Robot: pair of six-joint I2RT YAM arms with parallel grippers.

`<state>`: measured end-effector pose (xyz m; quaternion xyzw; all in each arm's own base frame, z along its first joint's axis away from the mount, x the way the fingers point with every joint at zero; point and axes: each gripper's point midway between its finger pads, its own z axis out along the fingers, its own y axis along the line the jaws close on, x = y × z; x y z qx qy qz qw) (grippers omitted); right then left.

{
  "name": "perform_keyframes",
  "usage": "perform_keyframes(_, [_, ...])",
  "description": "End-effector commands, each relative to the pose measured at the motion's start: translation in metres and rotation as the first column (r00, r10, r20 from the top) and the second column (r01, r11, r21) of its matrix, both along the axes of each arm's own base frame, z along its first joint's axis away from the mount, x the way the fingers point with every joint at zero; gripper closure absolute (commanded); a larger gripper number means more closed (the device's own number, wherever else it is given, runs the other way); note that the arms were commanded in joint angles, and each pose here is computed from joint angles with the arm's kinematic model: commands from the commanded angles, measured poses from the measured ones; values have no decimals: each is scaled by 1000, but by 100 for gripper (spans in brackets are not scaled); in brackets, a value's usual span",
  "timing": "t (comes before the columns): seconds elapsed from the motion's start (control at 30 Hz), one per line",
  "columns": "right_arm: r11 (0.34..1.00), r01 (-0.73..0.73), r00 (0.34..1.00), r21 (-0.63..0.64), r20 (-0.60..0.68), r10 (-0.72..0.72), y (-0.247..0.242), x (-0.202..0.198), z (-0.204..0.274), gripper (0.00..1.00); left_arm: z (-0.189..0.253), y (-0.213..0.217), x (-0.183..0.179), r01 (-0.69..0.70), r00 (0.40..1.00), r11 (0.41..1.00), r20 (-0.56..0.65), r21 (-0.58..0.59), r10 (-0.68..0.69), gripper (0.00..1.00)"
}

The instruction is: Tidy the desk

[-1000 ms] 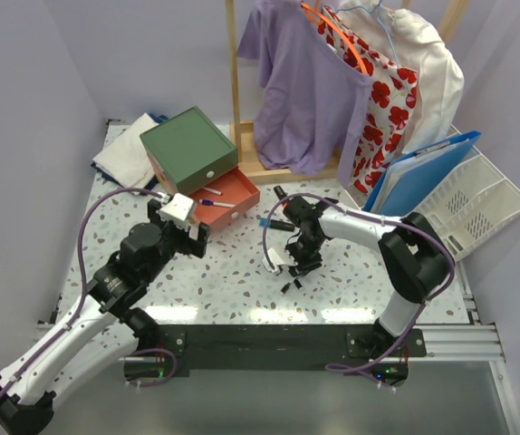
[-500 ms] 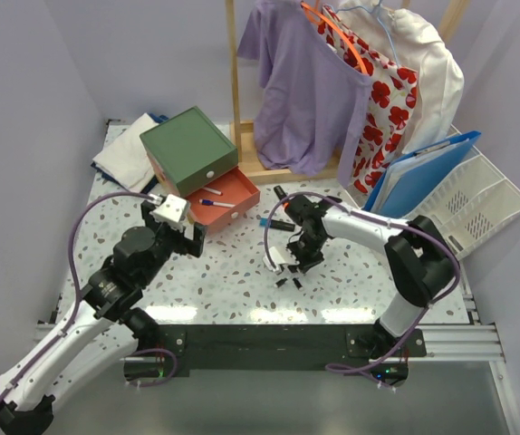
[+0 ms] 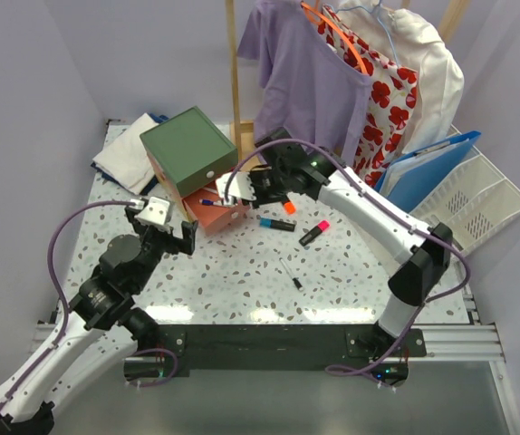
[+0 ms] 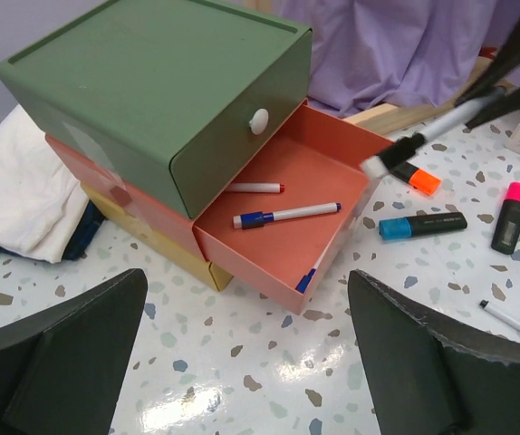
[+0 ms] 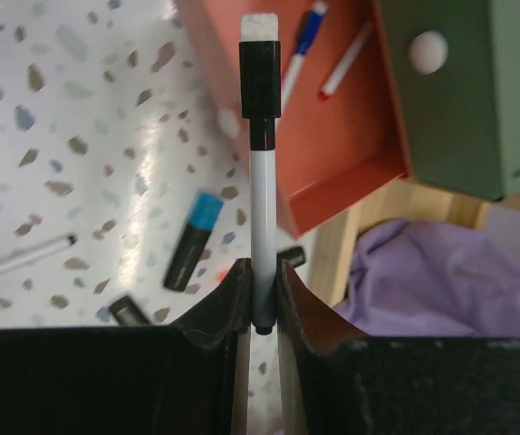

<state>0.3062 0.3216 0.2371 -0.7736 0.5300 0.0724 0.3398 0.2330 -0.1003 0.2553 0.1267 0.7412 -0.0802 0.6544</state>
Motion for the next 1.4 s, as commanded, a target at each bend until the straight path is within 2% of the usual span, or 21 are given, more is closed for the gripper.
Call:
perform_keyframes(0.0, [987, 157, 981, -11, 113, -155, 29, 42, 9, 96, 7, 6, 2, -42, 999, 998, 26, -43, 43, 2])
perform_keyframes(0.07, [982, 183, 977, -37, 120, -177, 39, 54, -4, 93, 7, 6, 2, -42, 999, 998, 26, -43, 43, 2])
perform_keyframes(0.23, [979, 205, 965, -7, 167, -201, 56, 72, -6, 89, 8, 7, 2, -44, 999, 998, 29, -44, 46, 2])
perform_keyframes(0.33, [978, 210, 963, -10, 175, -205, 60, 73, -13, 82, 8, 7, 1, -44, 998, 998, 31, -46, 46, 1])
perform_keyframes(0.37, [978, 209, 963, -14, 176, -204, 62, 73, -15, 78, 8, 7, 1, -41, 999, 998, 33, -45, 43, 1])
perform_keyframes(0.47, [977, 212, 962, -15, 181, -206, 62, 73, -19, 56, 7, 6, 2, -40, 999, 998, 30, -41, 41, 1])
perform_keyframes(0.5, [977, 212, 961, -14, 182, -207, 63, 73, -20, 45, 8, 6, 2, -38, 999, 998, 31, -41, 39, 1])
perform_keyframes(0.6, [974, 226, 960, -4, 172, -222, 63, 71, -18, 39, 6, 3, 2, -26, 999, 999, 24, -40, 27, 1])
perform_keyframes(0.8, [951, 294, 947, 97, 102, -303, 46, 52, 14, 38, 0, -19, 0, 68, 998, 994, -5, -81, -68, 0])
perform_keyframes(0.87, [925, 334, 936, 182, 55, -349, 33, 41, 37, 33, -2, -28, -1, 99, 994, 989, -29, -106, -103, 0])
perform_keyframes(0.93, [903, 381, 920, 198, 17, -391, 17, 36, 29, 26, -7, -34, -1, 93, 992, 980, -64, -179, -106, 0])
perform_keyframes(0.97, [881, 413, 908, 229, -30, -418, 6, 34, 33, 15, -10, -40, -1, 105, 989, 973, -85, -205, -124, 0])
perform_keyframes(1.03, [857, 426, 904, 289, -109, -413, -13, 19, 38, 5, -12, -55, -6, 149, 976, 947, -112, -284, -187, 0])
perform_keyframes(1.07, [809, 495, 869, 316, -176, -463, -32, 26, 38, 1, -13, -61, -8, 164, 969, 936, -124, -313, -212, 0])
perform_keyframes(1.1, [810, 474, 878, 345, -253, -406, -38, 11, 38, 1, -13, -68, -11, 171, 962, 916, -140, -362, -235, 0])
perform_keyframes(1.13, [795, 494, 865, 351, -292, -408, -47, 9, 36, 1, -11, -75, -13, 196, 952, 896, -141, -398, -271, 0])
perform_keyframes(1.17, [753, 553, 827, 357, -345, -443, -65, 15, 35, 1, -12, -81, -15, 207, 943, 881, -153, -425, -295, 0])
perform_keyframes(1.2, [740, 580, 804, 340, -381, -455, -74, 12, 24, 1, -11, -87, -16, 200, 936, 859, -167, -472, -310, 0])
perform_keyframes(1.23, [714, 610, 785, 345, -386, -484, -84, 11, 26, 1, -7, -98, -22, 246, 912, 825, -165, -509, -374, 0])
perform_keyframes(1.3, [678, 670, 735, 301, -394, -552, -101, 8, 8, 1, -11, -115, -25, 248, 875, 775, -208, -581, -436, 0])
perform_keyframes(1.37, [635, 705, 707, 315, -369, -603, -118, 9, 7, 1, -13, -139, -31, 287, 826, 726, -222, -625, -518, 0])
